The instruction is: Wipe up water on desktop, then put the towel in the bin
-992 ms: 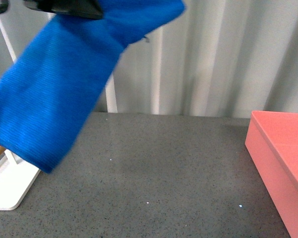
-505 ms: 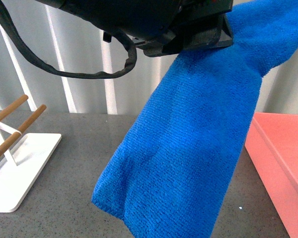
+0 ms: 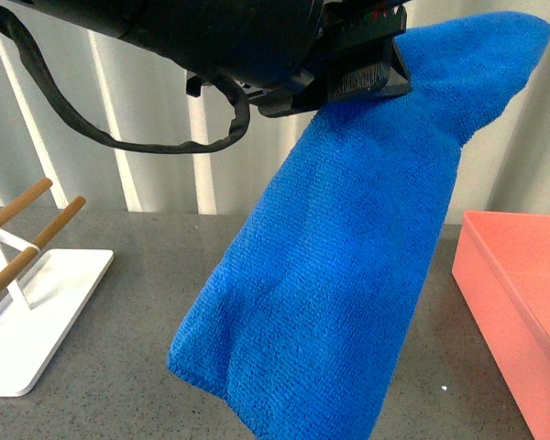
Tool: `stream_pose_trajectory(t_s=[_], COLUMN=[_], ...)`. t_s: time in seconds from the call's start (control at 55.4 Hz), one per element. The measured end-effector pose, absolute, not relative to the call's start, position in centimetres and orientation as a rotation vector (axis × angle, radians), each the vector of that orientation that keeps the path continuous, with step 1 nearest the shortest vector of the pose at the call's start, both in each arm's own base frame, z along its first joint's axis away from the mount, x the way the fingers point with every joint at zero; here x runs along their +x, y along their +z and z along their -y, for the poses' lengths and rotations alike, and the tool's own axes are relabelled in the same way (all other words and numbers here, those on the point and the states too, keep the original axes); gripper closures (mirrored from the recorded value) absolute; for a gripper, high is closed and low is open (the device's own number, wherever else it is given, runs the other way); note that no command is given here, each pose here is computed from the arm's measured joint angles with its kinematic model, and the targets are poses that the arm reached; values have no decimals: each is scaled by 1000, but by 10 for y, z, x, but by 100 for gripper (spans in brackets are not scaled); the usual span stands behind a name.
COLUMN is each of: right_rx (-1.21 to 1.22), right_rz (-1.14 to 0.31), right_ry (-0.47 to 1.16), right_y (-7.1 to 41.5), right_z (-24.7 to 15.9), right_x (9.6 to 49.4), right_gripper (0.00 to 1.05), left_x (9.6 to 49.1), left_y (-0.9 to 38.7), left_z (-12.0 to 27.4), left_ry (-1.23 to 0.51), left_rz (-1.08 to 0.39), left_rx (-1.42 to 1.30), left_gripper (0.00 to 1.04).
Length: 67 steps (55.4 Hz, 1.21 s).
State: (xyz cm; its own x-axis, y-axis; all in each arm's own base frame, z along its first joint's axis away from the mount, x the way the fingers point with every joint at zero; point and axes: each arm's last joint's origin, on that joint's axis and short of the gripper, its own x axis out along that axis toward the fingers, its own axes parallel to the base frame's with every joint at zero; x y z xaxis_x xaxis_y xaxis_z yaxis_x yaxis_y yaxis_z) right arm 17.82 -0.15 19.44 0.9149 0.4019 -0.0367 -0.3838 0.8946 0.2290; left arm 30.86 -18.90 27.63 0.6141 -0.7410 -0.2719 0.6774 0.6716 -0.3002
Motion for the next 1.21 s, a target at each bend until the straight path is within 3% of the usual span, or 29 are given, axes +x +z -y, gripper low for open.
stream_pose_trajectory(t_s=[0.217, 0.343, 0.794, 0.956, 1.209], right_rx=[247, 192, 56, 53, 98], right_rz=[-243, -263, -159, -131, -74], right_ry=[624, 773, 845, 838, 825], right_y=[168, 166, 187, 189, 193], right_z=[-34, -59, -81, -81, -81], right_x=[203, 207, 248, 254, 256], right_gripper=[7, 7, 8, 28, 72], left_x=[311, 311, 310, 311, 311], left_y=[279, 280, 279, 279, 281], left_z=[192, 192, 194, 193, 190], left_ry=[-822, -820, -834, -832, -829], left_rz=[-399, -403, -418, -421, -425], left_rx=[-205, -220, -246, -252, -275], left_gripper=[101, 101, 101, 101, 101])
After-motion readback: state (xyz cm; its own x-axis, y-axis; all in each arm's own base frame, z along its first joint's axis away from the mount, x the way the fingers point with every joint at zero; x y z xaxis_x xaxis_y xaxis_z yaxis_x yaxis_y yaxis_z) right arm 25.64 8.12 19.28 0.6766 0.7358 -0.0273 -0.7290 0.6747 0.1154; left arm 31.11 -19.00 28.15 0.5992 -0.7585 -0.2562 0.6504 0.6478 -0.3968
